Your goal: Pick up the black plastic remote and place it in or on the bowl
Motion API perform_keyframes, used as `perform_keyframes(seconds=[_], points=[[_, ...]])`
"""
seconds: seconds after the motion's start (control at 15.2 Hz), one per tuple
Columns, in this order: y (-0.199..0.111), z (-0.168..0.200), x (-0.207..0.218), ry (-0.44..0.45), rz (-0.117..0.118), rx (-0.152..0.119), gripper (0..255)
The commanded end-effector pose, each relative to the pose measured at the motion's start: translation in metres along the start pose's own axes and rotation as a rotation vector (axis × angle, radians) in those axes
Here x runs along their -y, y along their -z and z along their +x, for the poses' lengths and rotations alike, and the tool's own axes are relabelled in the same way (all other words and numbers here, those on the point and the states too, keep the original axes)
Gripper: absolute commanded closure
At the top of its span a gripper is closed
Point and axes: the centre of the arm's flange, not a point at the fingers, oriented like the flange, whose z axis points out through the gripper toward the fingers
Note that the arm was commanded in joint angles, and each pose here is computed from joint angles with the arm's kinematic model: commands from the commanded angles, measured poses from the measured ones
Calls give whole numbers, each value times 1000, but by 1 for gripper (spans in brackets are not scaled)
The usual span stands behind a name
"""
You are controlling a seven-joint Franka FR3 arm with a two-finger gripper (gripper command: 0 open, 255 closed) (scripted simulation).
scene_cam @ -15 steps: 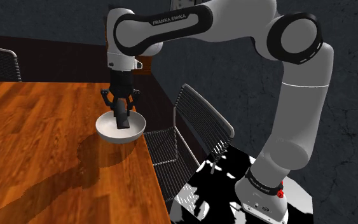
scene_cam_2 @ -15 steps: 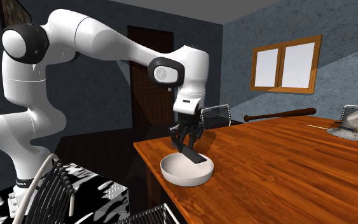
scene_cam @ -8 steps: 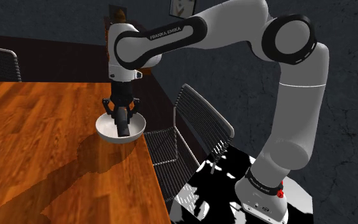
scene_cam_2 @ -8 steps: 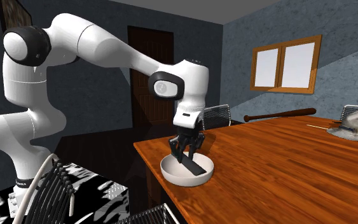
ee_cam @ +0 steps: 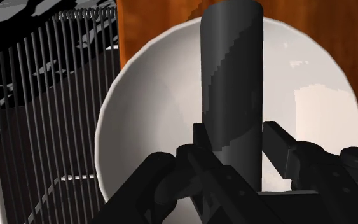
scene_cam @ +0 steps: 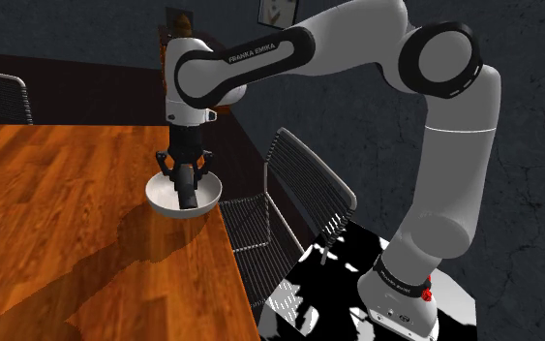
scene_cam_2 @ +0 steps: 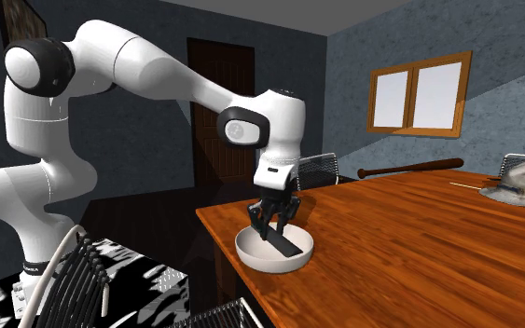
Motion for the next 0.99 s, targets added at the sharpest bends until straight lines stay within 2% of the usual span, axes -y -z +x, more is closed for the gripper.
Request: perform_keyframes(seconds=[0.0,0.33,0.59,0.92], points=[[-4,0,0,0,-4,5,0],[-4,0,0,0,-4,5,0],[46,1,0,0,-4,5,0],[46,1,0,0,-4,5,0]])
